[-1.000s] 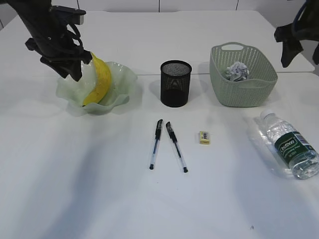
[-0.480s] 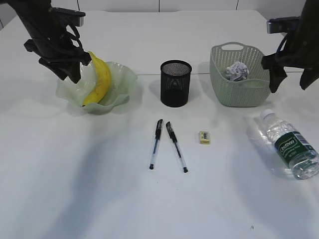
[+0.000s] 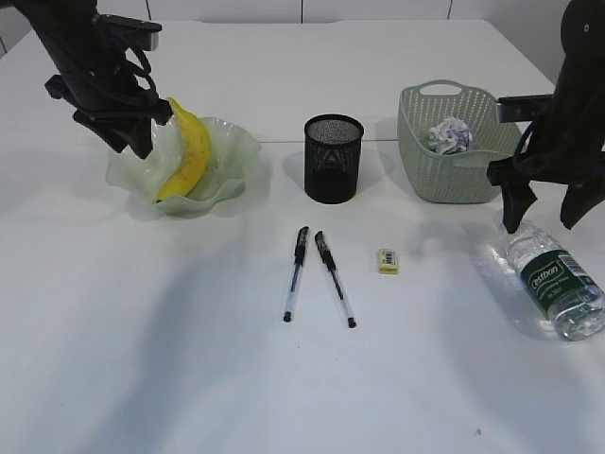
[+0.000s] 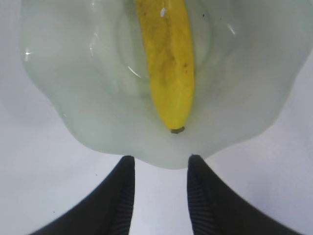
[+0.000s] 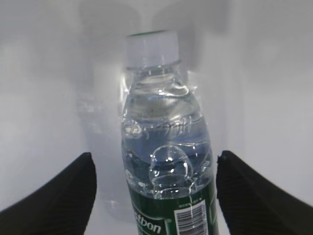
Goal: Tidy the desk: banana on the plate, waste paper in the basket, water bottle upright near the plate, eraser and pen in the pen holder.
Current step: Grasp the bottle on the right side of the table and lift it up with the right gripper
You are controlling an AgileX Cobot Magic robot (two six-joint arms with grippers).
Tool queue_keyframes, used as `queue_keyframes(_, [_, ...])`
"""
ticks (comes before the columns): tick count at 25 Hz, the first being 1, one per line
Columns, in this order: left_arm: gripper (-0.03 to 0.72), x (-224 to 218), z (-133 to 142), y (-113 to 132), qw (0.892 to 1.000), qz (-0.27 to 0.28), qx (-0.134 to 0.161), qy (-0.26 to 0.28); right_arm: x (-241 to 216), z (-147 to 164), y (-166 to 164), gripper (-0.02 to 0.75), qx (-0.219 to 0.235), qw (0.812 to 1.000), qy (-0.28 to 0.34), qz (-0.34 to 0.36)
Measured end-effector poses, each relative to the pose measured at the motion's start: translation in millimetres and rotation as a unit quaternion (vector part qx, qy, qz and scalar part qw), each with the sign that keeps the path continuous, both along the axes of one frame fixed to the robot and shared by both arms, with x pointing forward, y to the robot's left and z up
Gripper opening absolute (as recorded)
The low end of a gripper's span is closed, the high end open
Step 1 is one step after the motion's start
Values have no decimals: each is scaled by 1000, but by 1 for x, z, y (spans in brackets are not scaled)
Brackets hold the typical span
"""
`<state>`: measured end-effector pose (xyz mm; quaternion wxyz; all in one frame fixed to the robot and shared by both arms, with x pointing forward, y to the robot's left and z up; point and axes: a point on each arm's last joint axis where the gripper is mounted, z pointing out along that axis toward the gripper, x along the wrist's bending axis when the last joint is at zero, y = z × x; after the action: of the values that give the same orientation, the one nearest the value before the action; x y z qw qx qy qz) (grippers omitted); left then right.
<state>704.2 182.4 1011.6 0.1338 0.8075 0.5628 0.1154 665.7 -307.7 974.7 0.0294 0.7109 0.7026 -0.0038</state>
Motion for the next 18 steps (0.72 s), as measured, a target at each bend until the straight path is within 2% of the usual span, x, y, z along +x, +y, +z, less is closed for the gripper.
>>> queue_keyframes(11, [244, 0, 0, 0, 1000, 0, -2, 3, -1, -4, 1, 573, 4, 1000, 6, 17])
queue_keyframes(18, [244, -2, -1, 0, 1000, 0, 2, 9, 1, -21, 0, 573, 1, 999, 26, 22])
